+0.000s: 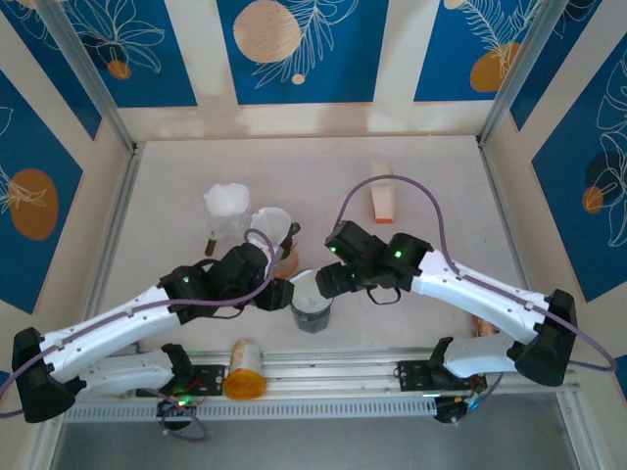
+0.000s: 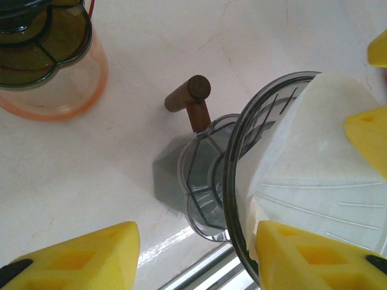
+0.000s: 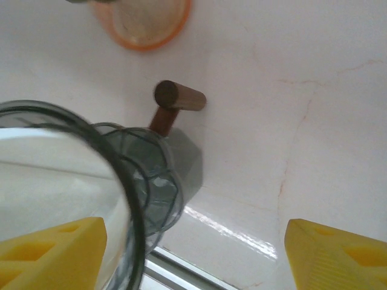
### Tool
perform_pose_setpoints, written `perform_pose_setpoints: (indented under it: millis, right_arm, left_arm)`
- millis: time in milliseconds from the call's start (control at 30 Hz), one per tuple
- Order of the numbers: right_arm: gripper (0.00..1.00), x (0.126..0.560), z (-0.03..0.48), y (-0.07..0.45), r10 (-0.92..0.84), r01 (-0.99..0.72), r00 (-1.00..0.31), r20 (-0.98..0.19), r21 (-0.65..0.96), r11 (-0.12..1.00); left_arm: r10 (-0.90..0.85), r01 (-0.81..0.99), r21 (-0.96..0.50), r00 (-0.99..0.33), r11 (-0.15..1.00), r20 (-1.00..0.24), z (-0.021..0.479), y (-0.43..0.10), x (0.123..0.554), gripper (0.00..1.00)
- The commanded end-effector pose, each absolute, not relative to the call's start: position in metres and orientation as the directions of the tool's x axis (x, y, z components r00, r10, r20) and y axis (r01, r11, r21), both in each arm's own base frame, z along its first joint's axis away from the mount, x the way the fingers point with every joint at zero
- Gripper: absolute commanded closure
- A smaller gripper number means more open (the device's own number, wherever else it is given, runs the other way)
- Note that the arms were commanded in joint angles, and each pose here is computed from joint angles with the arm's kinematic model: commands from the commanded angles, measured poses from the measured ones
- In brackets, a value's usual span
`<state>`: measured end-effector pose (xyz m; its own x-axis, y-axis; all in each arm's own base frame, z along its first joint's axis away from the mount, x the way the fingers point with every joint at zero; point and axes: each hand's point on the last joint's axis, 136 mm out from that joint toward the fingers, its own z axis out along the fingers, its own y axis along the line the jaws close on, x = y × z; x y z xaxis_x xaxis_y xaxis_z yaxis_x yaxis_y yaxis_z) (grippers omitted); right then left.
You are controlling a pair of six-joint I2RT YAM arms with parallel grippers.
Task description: Place the coffee filter in the dripper
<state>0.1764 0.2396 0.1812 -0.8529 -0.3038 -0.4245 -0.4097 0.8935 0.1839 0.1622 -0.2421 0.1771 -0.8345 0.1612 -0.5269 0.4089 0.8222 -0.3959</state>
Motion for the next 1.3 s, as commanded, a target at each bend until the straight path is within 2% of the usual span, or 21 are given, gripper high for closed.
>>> perform_pose_setpoints:
  millis: [0, 200, 400, 600, 700, 967, 1267]
  right_arm:
    - [0.22, 0.172, 0.195, 0.246, -0.301, -0.447, -0.828, -0.473, 0.234, 0.863]
    - [0.23, 0.157, 0.181, 0.246, -0.331, -0.456, -0.850, -0.410, 0.257, 0.852]
    - [0.25, 0.156, 0.166, 0.231, -0.314, -0.406, -0.874, -0.372, 0.204, 0.891]
    - [0.27, 0.160, 0.166, 0.226, -0.290, -0.378, -0.880, -0.375, 0.186, 0.907]
    - [0.24, 0.160, 0.168, 0.234, -0.299, -0.395, -0.876, -0.378, 0.209, 0.895]
    - [0.20, 0.163, 0.195, 0.242, -0.266, -0.426, -0.837, -0.479, 0.264, 0.865]
    - [0.19, 0.167, 0.215, 0.239, -0.238, -0.431, -0.812, -0.533, 0.273, 0.860]
  left_arm:
    - [0.156, 0.397, -0.391, -0.839, 0.831, -0.522, 0.179, -0.240, 0.165, 0.46]
    - [0.154, 0.396, -0.392, -0.839, 0.830, -0.522, 0.178, -0.240, 0.165, 0.46]
    - [0.154, 0.394, -0.390, -0.840, 0.832, -0.520, 0.177, -0.240, 0.165, 0.46]
    - [0.154, 0.390, -0.387, -0.842, 0.835, -0.516, 0.175, -0.239, 0.165, 0.47]
    - [0.153, 0.389, -0.388, -0.843, 0.835, -0.517, 0.175, -0.239, 0.165, 0.46]
    - [0.136, 0.390, -0.399, -0.835, 0.830, -0.533, 0.183, -0.238, 0.166, 0.33]
    - [0.103, 0.397, -0.427, -0.819, 0.813, -0.565, 0.199, -0.236, 0.166, 0.21]
